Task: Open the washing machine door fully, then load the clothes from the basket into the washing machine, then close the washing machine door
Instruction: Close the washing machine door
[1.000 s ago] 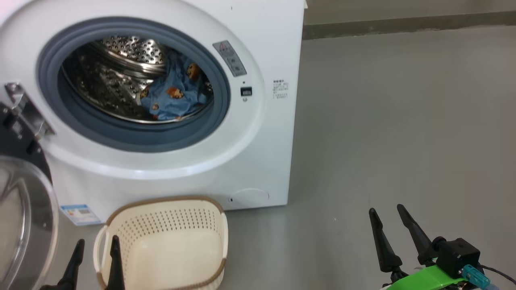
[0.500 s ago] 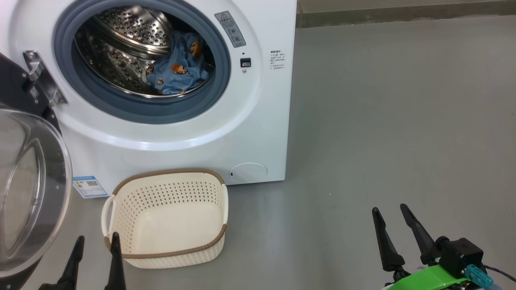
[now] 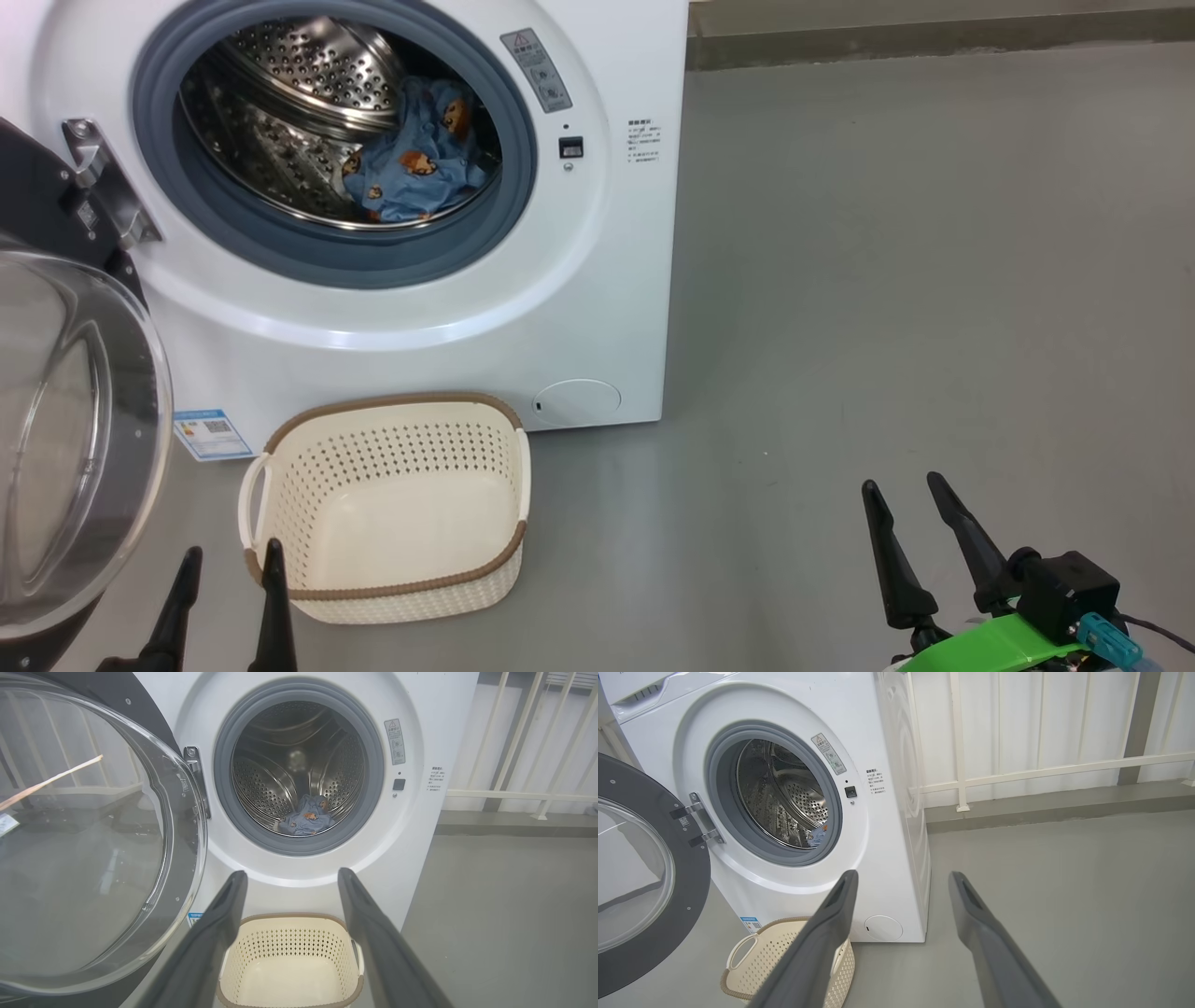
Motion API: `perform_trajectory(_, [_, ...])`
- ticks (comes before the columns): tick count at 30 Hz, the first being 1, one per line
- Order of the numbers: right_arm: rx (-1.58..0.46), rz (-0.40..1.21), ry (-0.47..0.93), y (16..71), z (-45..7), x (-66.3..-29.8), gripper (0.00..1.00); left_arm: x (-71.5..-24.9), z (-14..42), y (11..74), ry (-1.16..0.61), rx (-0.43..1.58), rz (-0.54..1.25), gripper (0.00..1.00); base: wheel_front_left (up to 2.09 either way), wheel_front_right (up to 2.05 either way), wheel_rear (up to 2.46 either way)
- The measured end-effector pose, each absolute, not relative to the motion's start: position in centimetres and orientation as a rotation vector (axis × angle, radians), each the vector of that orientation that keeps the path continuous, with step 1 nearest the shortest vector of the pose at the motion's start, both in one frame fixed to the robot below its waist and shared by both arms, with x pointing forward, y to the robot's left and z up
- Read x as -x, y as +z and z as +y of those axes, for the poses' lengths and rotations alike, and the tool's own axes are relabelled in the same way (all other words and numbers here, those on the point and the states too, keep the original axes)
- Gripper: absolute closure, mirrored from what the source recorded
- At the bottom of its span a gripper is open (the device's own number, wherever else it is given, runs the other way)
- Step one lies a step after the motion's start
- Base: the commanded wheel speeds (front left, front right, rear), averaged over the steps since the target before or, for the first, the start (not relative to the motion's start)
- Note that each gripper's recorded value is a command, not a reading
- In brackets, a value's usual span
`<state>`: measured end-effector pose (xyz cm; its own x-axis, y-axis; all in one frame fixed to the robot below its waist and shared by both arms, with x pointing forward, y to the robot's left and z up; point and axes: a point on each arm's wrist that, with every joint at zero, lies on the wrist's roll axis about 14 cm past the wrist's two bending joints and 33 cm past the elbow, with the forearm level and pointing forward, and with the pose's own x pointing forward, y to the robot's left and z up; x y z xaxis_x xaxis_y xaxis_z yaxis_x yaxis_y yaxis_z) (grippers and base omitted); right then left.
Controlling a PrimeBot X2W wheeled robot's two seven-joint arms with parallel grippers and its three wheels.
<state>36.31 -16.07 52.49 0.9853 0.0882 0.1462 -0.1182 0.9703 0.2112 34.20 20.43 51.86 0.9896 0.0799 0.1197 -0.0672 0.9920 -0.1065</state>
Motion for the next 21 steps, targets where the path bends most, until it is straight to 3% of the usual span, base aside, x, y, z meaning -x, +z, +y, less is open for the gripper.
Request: perform_trajectory(21, [-0.224,-0.134,0.208,52.8,-12.6,-37.4,0.00,-31.3,22.9,51.1,0.179,0.134,-0.110,0.00,0.00,0.00,0.00])
